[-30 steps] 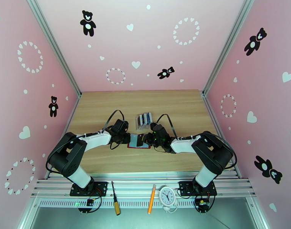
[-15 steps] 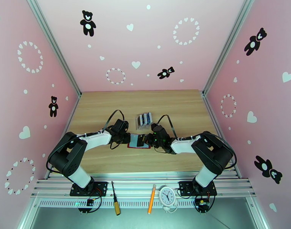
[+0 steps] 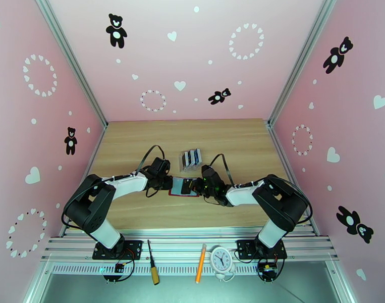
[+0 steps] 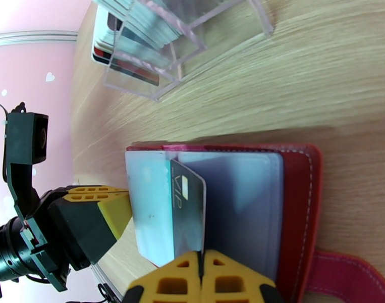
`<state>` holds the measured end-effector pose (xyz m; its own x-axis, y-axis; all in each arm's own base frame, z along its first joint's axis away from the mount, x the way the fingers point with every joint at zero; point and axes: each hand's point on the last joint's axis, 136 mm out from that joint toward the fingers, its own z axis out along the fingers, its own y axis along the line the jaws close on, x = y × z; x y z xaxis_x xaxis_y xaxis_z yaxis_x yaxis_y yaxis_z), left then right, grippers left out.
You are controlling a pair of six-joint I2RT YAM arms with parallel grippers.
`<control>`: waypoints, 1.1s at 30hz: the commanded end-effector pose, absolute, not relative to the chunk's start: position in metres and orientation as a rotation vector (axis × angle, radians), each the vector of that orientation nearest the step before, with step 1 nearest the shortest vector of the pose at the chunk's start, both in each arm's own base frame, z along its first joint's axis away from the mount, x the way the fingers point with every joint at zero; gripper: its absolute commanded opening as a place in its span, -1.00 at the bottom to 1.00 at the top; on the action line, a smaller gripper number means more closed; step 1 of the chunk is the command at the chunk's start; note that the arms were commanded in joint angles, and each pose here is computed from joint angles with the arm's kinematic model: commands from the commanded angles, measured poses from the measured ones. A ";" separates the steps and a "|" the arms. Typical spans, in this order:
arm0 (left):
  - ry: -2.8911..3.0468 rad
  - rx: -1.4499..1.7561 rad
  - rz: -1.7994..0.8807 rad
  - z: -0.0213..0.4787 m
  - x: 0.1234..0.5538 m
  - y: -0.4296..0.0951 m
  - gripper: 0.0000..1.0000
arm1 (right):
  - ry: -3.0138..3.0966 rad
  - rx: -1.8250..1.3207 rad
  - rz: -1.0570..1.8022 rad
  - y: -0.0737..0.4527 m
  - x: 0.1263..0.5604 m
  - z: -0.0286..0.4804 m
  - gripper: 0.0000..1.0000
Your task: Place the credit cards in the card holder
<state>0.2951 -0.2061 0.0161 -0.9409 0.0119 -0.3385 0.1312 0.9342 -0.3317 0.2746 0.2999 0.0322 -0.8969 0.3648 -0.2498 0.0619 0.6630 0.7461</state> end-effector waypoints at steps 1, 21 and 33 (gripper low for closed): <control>2.810 0.124 -0.494 0.004 0.287 -0.206 -0.72 | 2.561 0.365 1.016 0.292 0.268 0.010 -1.00; 2.807 0.120 -0.487 0.007 0.294 -0.209 -0.71 | 2.582 0.306 1.011 0.297 0.263 0.017 -1.00; 2.817 0.117 -0.477 0.004 0.294 -0.209 -0.72 | 2.585 0.275 1.035 0.303 0.258 0.023 -1.00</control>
<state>0.2979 -0.2078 0.0158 -0.9461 0.0151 -0.3236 0.1260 0.9373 -0.3249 0.2690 0.3065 0.0317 -0.9057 0.3410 -0.2517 0.0473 0.6714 0.7396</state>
